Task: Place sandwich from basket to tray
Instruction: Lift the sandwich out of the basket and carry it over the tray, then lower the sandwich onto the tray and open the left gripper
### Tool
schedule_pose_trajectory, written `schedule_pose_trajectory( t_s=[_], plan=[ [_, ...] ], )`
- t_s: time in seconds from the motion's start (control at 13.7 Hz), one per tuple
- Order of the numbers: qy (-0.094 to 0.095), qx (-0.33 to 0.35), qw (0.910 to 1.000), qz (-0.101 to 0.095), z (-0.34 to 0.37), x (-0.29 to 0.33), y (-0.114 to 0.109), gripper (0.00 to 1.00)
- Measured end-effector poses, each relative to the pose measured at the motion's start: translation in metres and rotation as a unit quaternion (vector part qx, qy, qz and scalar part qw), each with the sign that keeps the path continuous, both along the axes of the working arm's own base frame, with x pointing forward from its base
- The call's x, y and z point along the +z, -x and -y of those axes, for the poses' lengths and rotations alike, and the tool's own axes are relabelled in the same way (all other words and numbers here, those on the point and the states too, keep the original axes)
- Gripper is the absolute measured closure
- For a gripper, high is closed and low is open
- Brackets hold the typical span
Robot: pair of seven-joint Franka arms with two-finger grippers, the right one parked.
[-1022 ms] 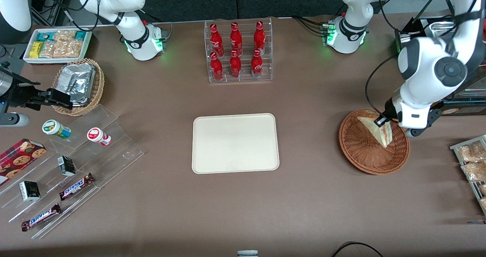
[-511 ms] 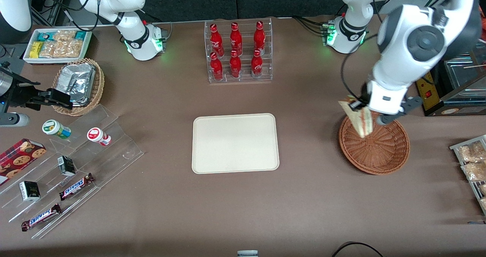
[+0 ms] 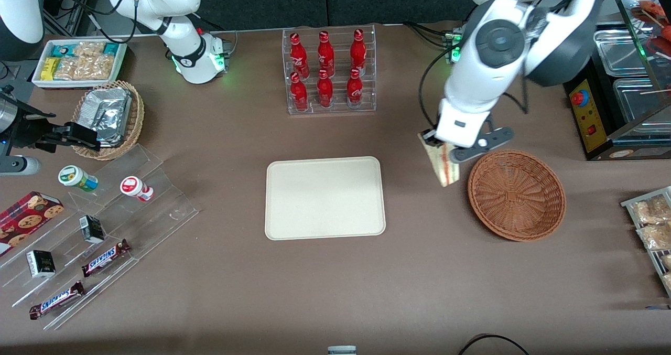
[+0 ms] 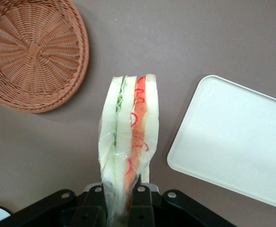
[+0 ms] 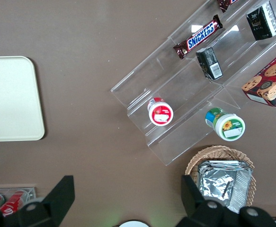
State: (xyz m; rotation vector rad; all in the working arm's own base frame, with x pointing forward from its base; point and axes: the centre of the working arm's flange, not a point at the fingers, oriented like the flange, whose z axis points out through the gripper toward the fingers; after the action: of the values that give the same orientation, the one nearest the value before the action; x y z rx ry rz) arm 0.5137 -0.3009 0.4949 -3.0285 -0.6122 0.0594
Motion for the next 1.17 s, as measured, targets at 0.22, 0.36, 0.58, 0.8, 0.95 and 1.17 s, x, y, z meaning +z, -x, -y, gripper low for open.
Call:
schedule_pose_trajectory(
  t_s=[0.22,0.36,0.58,0.8,0.95,1.17],
  plan=[
    [-0.020,-0.006,0.9998,-0.001,0.052,-0.033,-0.002,0.84],
    [-0.027,-0.029,0.9992,-0.002,0.087,-0.059,-0.004,0.84],
    [-0.011,-0.068,0.9975,0.012,0.131,-0.099,-0.014,0.84],
    [-0.003,-0.112,0.9933,0.030,0.172,-0.146,-0.005,0.84],
    [-0.004,-0.133,0.9905,0.034,0.190,-0.172,0.004,0.84],
    [0.008,-0.157,0.9862,0.051,0.205,-0.201,0.008,0.84]
  ],
)
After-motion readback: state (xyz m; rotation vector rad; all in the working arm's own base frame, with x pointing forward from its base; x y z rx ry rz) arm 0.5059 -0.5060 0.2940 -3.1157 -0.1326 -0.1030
